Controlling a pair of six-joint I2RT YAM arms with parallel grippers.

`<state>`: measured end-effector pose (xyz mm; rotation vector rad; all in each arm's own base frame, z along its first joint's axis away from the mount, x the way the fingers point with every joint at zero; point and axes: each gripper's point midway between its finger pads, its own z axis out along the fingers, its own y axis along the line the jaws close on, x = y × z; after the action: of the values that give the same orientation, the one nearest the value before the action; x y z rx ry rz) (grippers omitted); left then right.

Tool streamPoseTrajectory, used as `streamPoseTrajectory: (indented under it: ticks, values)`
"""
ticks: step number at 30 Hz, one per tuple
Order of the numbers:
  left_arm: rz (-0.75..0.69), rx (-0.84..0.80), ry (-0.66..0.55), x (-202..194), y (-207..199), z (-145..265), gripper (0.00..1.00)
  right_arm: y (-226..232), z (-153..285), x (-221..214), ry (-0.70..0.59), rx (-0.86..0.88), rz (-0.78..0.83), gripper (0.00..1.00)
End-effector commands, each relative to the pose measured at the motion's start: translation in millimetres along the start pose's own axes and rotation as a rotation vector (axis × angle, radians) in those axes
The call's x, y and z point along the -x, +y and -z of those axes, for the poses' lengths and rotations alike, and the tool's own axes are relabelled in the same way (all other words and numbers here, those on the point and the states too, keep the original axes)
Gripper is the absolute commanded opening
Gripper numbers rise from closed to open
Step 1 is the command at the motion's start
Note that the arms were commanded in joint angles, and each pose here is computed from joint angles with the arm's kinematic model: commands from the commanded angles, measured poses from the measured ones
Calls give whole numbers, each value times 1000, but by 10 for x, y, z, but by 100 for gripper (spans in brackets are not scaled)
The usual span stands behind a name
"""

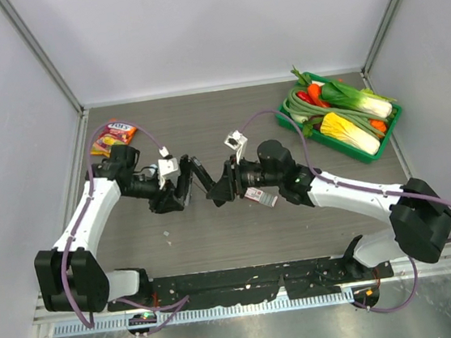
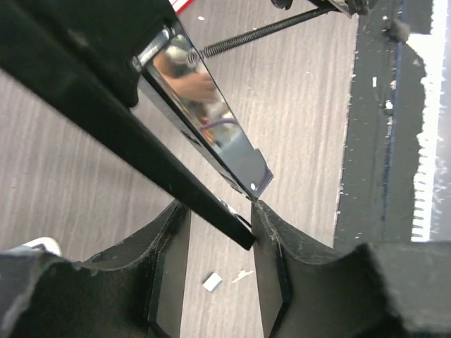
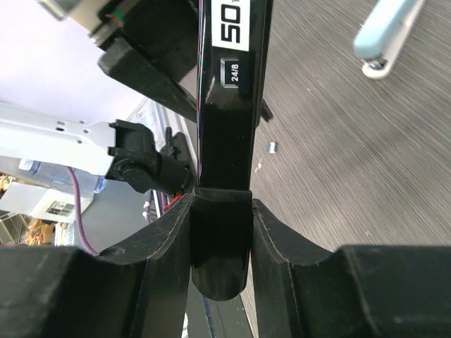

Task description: Unload the staples from the stapler

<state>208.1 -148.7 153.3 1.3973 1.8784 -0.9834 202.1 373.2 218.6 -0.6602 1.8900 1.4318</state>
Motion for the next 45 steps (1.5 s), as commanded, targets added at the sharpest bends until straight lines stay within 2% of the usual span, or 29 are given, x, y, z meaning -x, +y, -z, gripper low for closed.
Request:
streamPoseTrajectory:
  ticks: [1, 16, 29, 40, 45]
  values:
    - [-163, 82, 9, 79, 238, 13, 0, 25, 124, 147, -35, -40, 49, 1]
    - [-176, 175, 62, -26, 508, -55, 0, -55, 199, -106, 14, -104, 71, 1]
    - [-297, 344, 124, -84, 845, 52, 0, -112, 181, -608, 141, -191, 127, 1]
    - [-318, 418, 199, -262, 1068, 69, 0, -56, 185, -967, 198, -258, 205, 1]
    - [-313, 439, 197, -254, 1119, 76, 0, -44, 206, -1084, 204, -274, 213, 1]
